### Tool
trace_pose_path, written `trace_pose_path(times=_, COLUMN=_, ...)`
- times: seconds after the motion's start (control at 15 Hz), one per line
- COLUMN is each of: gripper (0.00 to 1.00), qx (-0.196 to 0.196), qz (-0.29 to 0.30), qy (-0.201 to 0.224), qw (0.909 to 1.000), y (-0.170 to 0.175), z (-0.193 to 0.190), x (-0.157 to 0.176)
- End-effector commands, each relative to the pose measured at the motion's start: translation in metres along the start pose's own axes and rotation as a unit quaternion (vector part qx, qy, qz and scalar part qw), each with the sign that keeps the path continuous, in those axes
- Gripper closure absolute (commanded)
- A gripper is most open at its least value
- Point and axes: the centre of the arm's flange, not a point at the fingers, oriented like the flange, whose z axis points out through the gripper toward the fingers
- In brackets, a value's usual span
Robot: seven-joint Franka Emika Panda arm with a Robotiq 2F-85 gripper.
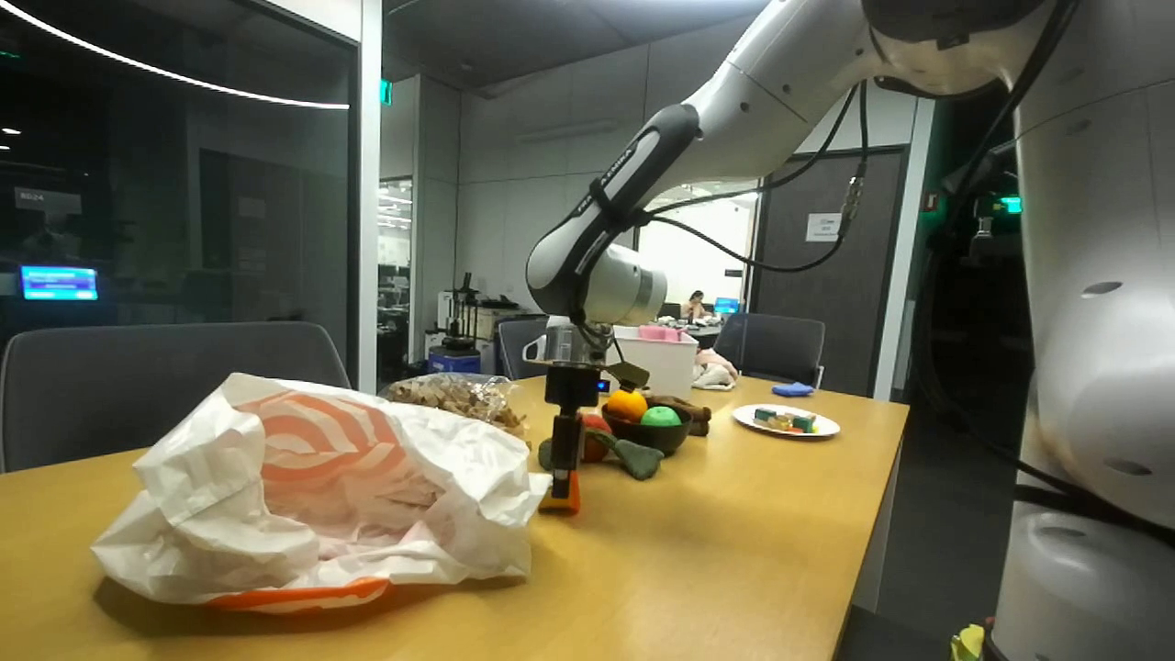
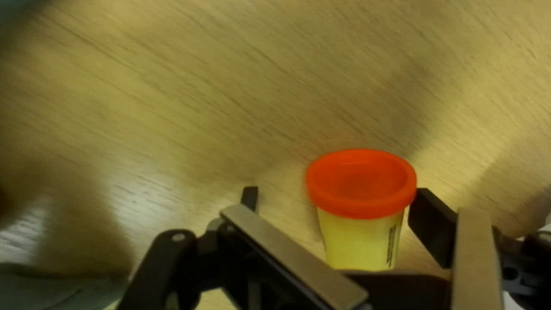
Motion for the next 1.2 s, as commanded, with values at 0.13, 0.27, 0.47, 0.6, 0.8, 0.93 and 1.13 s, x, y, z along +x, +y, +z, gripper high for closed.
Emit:
trace_pose_path(times=0.13, gripper=0.56, qx=0.003, qz=0.000, qy=0.000, qw=1.0000, y=0.001, z=-0.014, x=0.017)
trace_pose_path(times=0.27, gripper=0.72, qx=-0.006, qz=0.005, qy=0.002, qw=1.0000, y=-0.003, z=-0.025, x=0.021)
trace_pose_path(times=0.47, gripper=0.82, qx=-0.047, qz=-0.005, qy=0.010, qw=0.9988, y=-0.020, z=-0.058, x=0.030)
trace_pose_path(times=0.6, gripper=0.82, qx=-0.081, qz=-0.011, qy=0.010, qw=0.9966, y=-0.033, z=-0.082, x=0.037)
trace_pose_path(times=0.8, gripper=0.82, qx=-0.142, qz=-0.055, qy=0.020, qw=0.9882, y=-0.070, z=-0.119, x=0.052)
trace_pose_path(times=0.93, gripper=0.82, qx=-0.135, qz=-0.120, qy=0.041, qw=0.9827, y=-0.101, z=-0.136, x=0.067)
trace_pose_path(times=1.13, gripper=0.82, qx=-0.094, qz=-0.190, qy=0.072, qw=0.9746, y=-0.137, z=-0.141, x=0.091)
